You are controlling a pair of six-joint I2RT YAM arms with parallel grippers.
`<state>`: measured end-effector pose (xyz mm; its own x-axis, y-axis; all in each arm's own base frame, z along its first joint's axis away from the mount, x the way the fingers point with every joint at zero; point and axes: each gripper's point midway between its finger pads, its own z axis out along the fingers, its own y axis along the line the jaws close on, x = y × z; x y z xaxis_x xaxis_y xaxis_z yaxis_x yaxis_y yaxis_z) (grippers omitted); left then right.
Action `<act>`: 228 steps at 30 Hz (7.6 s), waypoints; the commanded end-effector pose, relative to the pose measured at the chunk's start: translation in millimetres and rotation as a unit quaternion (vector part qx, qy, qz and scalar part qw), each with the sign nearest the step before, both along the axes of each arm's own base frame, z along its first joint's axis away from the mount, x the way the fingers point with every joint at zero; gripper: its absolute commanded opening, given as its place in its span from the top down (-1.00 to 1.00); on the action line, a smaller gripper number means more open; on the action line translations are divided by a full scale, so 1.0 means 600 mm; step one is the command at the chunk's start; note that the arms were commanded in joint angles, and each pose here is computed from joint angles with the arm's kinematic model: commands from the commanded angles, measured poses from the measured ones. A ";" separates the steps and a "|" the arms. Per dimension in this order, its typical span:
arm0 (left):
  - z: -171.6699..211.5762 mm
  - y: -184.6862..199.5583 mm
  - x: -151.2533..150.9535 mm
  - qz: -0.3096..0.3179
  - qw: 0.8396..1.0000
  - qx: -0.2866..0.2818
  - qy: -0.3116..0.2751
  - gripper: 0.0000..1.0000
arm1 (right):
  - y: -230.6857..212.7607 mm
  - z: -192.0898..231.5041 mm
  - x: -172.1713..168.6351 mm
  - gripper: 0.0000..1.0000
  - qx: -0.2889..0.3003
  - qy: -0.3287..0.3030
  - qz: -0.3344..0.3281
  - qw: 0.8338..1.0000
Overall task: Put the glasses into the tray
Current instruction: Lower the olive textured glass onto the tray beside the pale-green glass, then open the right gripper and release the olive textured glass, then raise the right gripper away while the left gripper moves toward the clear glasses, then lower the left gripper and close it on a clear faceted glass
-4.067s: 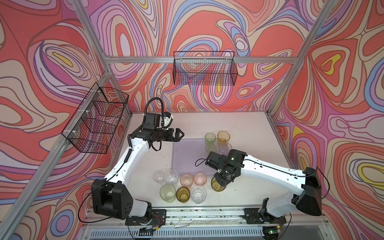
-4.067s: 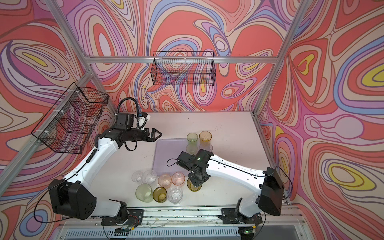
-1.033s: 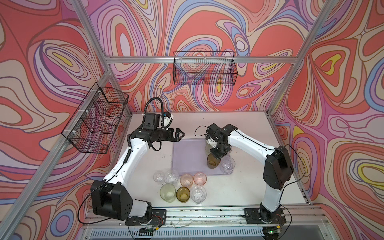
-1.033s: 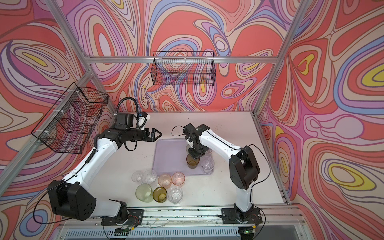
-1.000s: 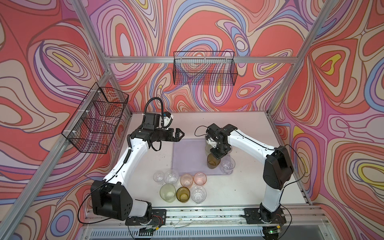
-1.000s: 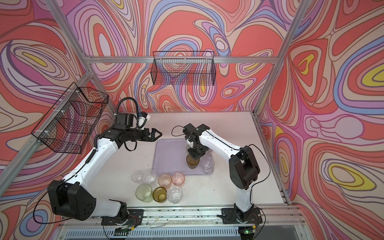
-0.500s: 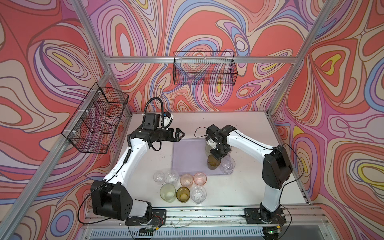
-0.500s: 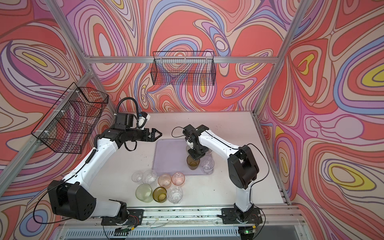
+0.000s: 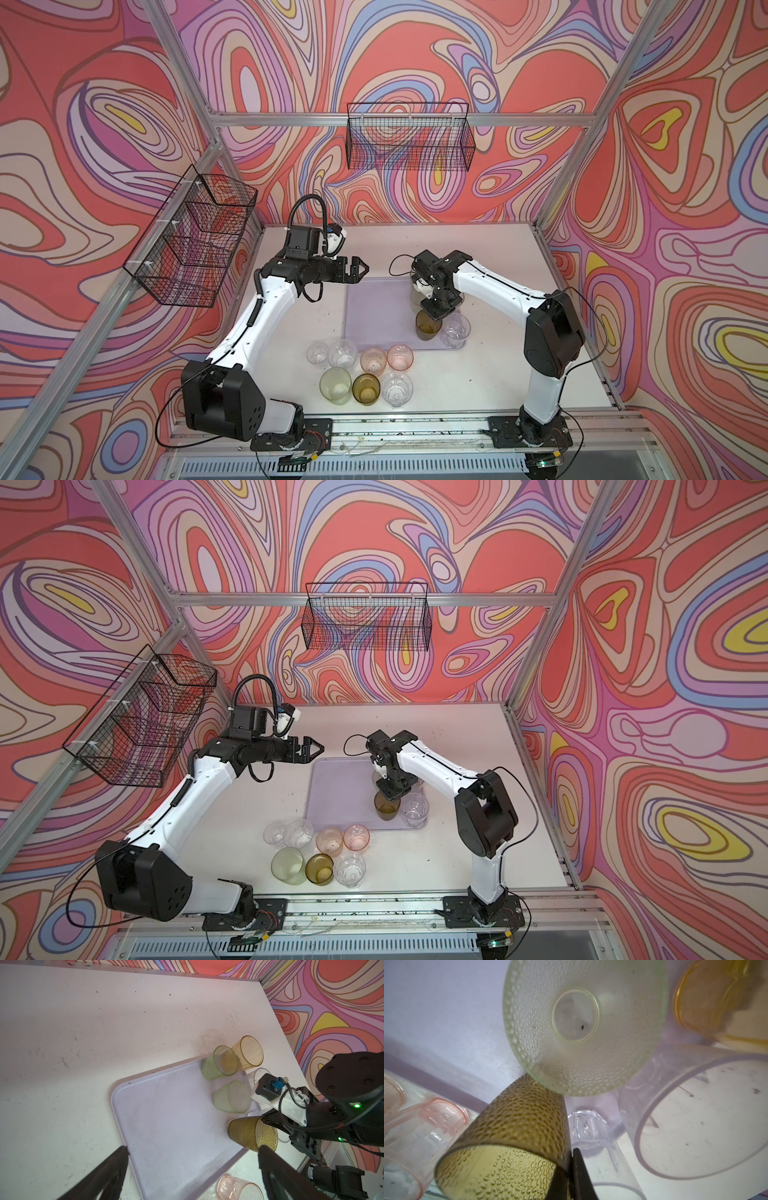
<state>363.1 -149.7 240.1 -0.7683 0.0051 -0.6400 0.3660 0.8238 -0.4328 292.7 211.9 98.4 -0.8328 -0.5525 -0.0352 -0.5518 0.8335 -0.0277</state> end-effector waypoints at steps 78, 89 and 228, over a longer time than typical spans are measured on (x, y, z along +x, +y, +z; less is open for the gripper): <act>0.007 0.027 -0.020 0.047 0.997 0.038 0.037 -0.95 | -0.003 0.265 0.064 0.17 0.184 -0.280 -0.135 0.933; -0.011 0.076 -0.067 0.111 0.983 0.095 0.113 -0.82 | -0.011 0.268 0.061 -0.84 0.195 -0.301 -0.139 0.923; -0.272 0.236 -0.302 0.434 0.797 0.135 0.397 0.73 | 0.009 0.244 0.033 -0.69 0.236 -0.257 -0.132 0.928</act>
